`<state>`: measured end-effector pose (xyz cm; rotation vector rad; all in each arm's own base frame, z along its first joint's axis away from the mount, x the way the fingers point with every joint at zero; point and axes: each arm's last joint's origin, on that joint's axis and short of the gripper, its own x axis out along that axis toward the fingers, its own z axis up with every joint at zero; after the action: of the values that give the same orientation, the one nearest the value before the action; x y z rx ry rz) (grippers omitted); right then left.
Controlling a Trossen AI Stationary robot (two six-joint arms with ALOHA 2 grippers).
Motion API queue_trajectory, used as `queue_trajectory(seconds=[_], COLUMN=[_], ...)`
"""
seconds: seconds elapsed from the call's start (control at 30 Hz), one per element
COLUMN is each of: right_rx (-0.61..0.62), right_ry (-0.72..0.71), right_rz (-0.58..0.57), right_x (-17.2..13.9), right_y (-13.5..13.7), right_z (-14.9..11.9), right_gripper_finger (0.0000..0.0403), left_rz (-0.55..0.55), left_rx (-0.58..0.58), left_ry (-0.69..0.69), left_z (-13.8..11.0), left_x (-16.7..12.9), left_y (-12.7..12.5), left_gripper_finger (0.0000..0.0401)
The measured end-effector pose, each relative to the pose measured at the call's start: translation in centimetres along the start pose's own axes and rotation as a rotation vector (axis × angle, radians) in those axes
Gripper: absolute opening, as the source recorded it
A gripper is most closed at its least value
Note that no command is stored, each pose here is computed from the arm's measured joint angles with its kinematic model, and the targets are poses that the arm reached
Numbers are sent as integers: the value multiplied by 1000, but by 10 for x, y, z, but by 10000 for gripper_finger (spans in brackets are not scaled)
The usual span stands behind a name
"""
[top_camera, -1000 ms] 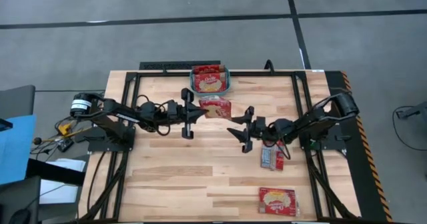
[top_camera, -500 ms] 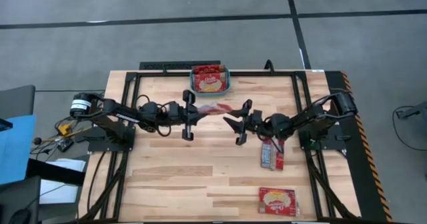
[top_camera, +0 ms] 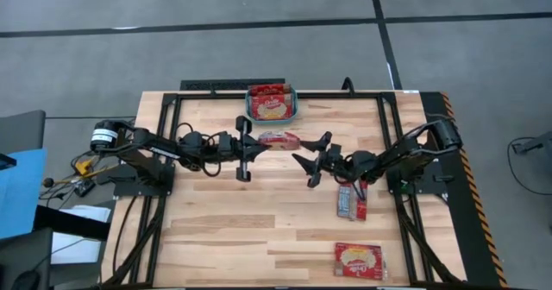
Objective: Sort popcorn bags into baskets
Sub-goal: Put the red popcorn bag into the green basket
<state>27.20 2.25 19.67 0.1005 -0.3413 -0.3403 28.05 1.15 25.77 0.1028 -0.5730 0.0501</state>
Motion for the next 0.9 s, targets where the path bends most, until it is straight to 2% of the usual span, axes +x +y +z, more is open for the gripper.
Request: queue_trajectory(seconds=[0.1, 0.2, 0.37, 0.47, 0.53, 0.67, 0.7, 0.8, 0.9], right_rx=[-48, -34, -46, -44, -52, -66, -79, -125, -206], right_ry=[-24, -53, -37, -50, -10, 86, 115, 259, 507], right_rz=[79, 152, 158, 162, 154, 150, 147, 100, 41], right_x=[0, 5, 15, 19, 22, 25, 26, 32, 46], right_y=[1, 5, 5, 4, 2, -3, -5, -15, -33], right_z=[2, 10, 13, 19, 17, 20, 23, 35, 51], right_gripper_finger=[250, 245, 232, 204, 166, 47, 30, 30, 32], left_rz=[0, 2, 15, 33, 35, 48, 57, 109, 188], left_rx=[1, -6, -34, -39, -41, -38, -29, 17, 55], left_ry=[22, 51, 134, 155, 153, 159, 173, 279, 459], left_z=[-2, -5, -13, -15, -15, -16, -17, -25, -41], left_x=[0, 0, -1, -1, -1, -1, -2, -4, -10], left_y=[0, 0, 0, 0, 0, 1, 2, 4, 7], left_gripper_finger=[0, 0, 0, 0, 0, 0, 0, 4, 26])
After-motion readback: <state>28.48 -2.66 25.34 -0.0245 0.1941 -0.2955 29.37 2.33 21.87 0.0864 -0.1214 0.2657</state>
